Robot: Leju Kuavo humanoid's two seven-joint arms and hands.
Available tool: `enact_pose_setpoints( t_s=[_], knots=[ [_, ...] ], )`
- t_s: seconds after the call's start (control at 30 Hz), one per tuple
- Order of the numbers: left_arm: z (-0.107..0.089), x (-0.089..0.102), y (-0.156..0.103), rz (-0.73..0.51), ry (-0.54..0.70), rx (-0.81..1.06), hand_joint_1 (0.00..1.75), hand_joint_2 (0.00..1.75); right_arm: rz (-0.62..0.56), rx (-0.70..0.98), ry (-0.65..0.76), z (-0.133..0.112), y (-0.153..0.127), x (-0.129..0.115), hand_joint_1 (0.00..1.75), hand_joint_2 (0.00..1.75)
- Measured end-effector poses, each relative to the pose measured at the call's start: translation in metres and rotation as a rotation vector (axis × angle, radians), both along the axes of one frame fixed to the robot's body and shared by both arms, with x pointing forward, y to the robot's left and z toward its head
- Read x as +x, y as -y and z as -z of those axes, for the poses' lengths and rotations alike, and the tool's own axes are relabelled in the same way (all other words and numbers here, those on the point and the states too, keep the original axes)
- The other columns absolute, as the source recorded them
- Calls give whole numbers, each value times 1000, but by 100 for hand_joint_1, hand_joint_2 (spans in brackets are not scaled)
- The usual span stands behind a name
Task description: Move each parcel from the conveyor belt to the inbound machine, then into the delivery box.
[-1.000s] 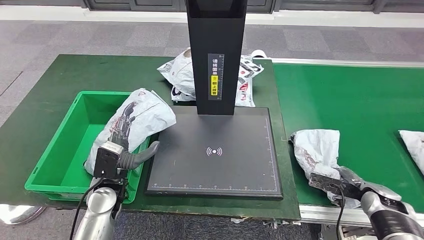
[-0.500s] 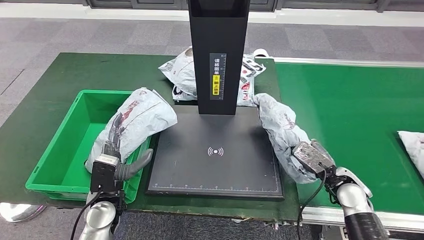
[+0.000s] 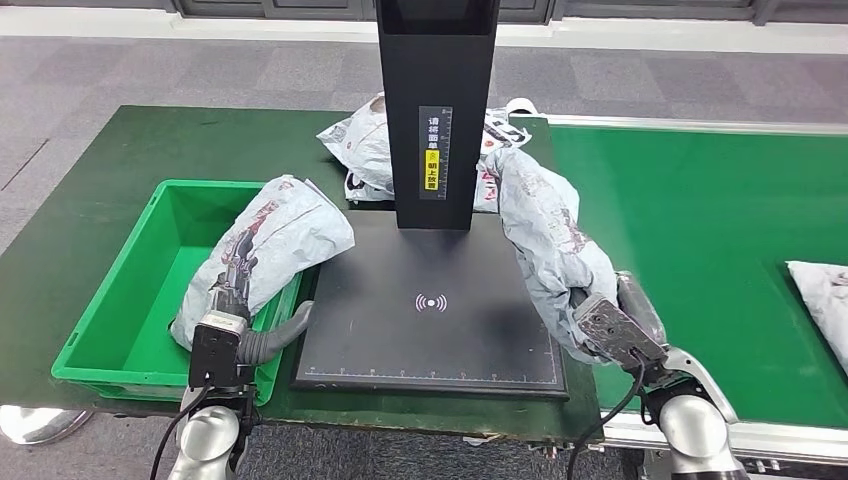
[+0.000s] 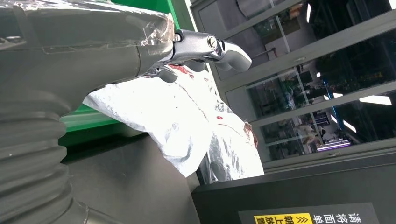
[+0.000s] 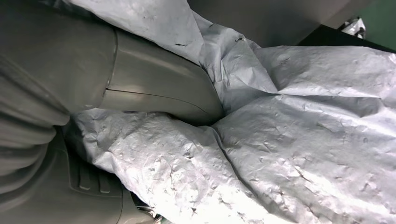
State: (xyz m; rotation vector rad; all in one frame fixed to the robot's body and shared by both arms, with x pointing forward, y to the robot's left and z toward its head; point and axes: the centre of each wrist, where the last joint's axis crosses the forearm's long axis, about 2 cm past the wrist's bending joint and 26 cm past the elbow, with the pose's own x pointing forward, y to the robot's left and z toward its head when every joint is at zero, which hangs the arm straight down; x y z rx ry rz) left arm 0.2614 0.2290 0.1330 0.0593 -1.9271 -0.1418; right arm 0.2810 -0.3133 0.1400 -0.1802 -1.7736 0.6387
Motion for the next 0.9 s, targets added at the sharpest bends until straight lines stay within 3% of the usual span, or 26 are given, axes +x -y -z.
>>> enact_pose_setpoints(
  t_s=[0.33, 0.5, 0.53, 0.63, 0.67, 0.73, 0.87, 0.9],
  knots=[
    [0, 0, 1, 1, 0, -5, 0, 175, 5, 0, 15, -4, -3, -1, 175, 175],
    [-2, 4, 4, 22, -6, -2, 0, 175, 67, -92, -17, -6, -18, 8, 175, 175],
    [-4, 7, 6, 29, -5, -3, 0, 175, 76, -103, -25, -6, -24, 14, 153, 175],
    [-9, 15, 13, 55, 2, -6, 0, 175, 83, -103, -55, -5, -47, 41, 25, 175],
    [-10, 18, 16, 67, 2, -6, 0, 175, 80, -97, -69, -4, -55, 51, 3, 175],
    [-12, 23, 21, 92, 0, -11, 0, 175, 59, -87, -104, 0, -70, 68, 0, 175],
    [-13, 30, 29, 128, -8, -26, 0, 175, -11, -67, -196, 12, -98, 85, 0, 0],
    [-13, 32, 31, 134, -10, -29, 0, 175, -31, -60, -224, 17, -104, 87, 0, 0]
  ],
)
